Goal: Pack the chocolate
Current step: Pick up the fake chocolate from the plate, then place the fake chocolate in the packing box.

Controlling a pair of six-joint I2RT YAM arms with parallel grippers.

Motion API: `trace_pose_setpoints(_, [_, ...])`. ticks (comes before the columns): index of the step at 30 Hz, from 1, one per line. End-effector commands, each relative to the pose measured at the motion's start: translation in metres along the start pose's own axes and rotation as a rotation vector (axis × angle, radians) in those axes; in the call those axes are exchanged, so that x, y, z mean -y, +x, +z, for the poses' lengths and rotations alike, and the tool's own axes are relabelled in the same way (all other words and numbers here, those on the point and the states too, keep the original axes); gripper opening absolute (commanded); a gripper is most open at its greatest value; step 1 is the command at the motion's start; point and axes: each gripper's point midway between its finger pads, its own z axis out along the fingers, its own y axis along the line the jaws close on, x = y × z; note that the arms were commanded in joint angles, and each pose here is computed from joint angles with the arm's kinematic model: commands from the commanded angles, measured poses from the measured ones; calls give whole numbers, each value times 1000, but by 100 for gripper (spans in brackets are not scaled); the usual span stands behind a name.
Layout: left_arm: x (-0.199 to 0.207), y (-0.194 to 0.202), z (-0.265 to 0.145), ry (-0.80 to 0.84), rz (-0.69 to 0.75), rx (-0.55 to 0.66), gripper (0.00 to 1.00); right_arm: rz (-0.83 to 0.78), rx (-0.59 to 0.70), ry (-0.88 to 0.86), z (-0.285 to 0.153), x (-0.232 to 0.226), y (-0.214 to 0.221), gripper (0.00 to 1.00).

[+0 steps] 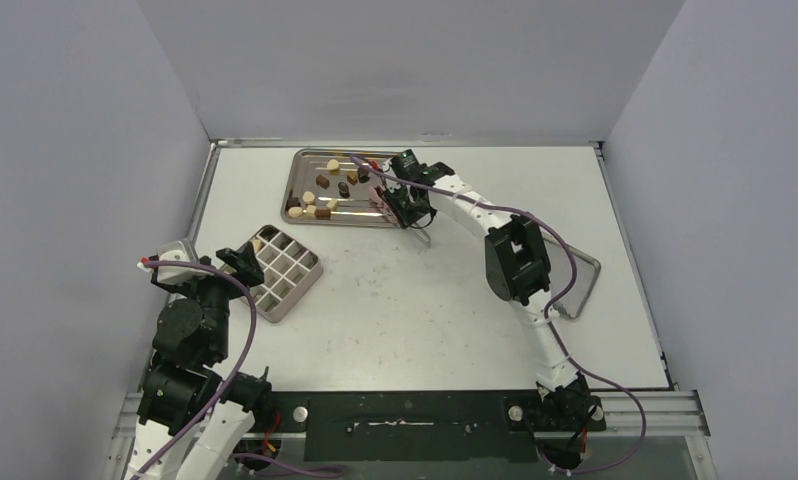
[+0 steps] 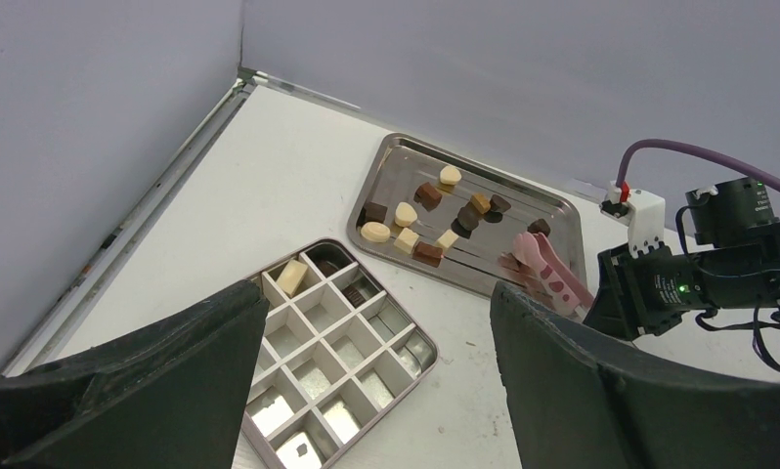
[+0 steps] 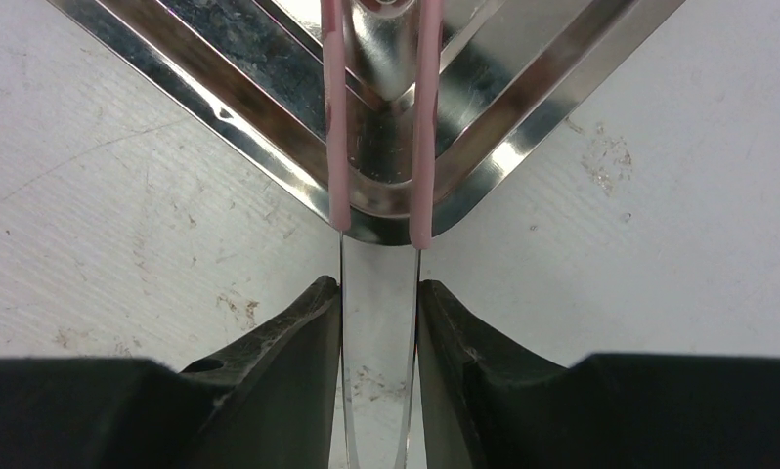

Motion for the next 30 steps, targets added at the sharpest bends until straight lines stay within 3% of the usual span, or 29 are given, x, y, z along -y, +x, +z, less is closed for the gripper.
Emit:
trace_pose_setpoints(1, [2, -13, 0, 5, -16, 46, 82, 19, 184, -6, -54, -8, -47, 21])
trace_pose_setpoints(14, [1, -15, 0, 0, -17, 50, 82, 4, 281, -72, -79, -68, -60, 18])
trace_pose_setpoints(30, [-9, -24, -6, -43, -28, 75, 82, -79, 358, -333, -95, -210, -73, 20])
